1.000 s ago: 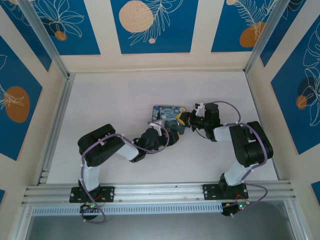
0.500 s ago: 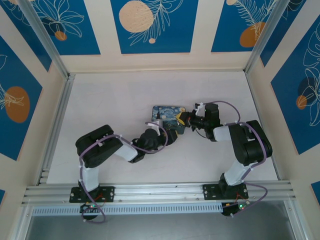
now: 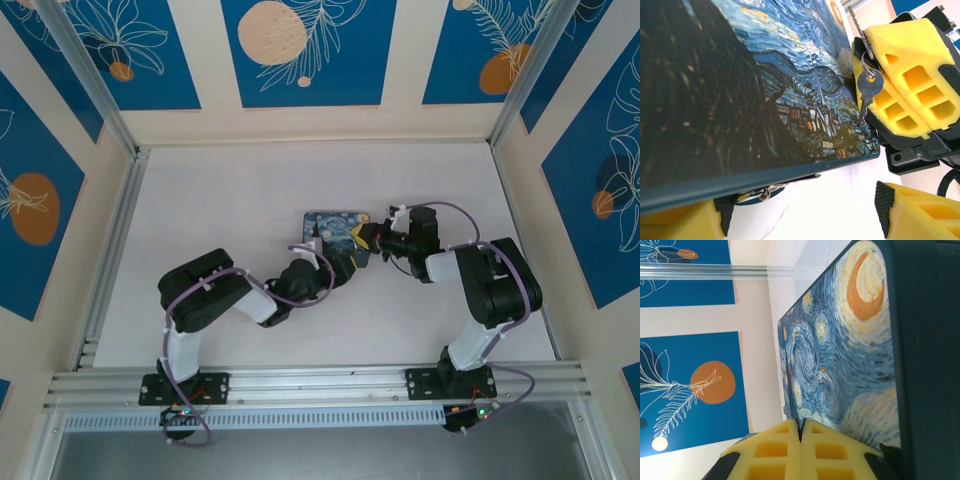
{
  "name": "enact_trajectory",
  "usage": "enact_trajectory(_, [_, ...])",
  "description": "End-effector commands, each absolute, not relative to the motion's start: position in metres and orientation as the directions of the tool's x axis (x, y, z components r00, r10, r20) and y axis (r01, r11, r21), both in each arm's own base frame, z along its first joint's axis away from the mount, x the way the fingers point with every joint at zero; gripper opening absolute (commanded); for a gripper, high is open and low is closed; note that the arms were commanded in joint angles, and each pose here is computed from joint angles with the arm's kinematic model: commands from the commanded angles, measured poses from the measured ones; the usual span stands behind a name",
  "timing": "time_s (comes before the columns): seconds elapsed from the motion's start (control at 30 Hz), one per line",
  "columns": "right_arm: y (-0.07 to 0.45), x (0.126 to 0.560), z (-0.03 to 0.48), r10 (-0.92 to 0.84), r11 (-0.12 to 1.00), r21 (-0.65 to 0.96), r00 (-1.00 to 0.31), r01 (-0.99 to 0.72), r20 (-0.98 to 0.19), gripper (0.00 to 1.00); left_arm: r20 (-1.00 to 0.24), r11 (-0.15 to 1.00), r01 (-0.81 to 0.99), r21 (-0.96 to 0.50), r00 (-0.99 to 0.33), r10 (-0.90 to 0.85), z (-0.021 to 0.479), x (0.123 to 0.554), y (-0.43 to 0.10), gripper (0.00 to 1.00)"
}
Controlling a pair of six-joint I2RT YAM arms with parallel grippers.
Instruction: Unlock the padlock with the key
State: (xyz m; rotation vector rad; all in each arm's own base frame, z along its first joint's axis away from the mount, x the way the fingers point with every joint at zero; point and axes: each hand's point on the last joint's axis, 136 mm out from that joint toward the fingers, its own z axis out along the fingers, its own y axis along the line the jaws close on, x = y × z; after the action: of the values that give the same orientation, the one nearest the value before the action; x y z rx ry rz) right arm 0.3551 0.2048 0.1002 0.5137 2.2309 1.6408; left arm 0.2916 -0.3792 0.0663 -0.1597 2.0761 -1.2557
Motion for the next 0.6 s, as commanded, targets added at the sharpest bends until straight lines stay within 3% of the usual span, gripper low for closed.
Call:
enact_trajectory(0.0, [0.201,0.336,0.055,0.475,0.319,0.912,-0.876,0.260,0.084,0.00,-0.474,0.508,0.229,-0.830,-0.769,-0.428,0.057,0.284,-0.382,0.73])
enact_trajectory(0.17, [0.202,0.336,0.054,0.474,0.318,0.912,-0.876,0.261,0.086,0.00,-0.467,0.449,0.265,-0.853,-0.772,-0.431,0.075,0.279,-0.389,0.71])
enact_trajectory(0.57, [0.202,0.334,0.053,0.472,0.315,0.911,-0.877,0.266,0.092,0.00,-0.575,0.726,0.264,-0.635,-0.789,-0.216,0.028,0.279,-0.384,0.79])
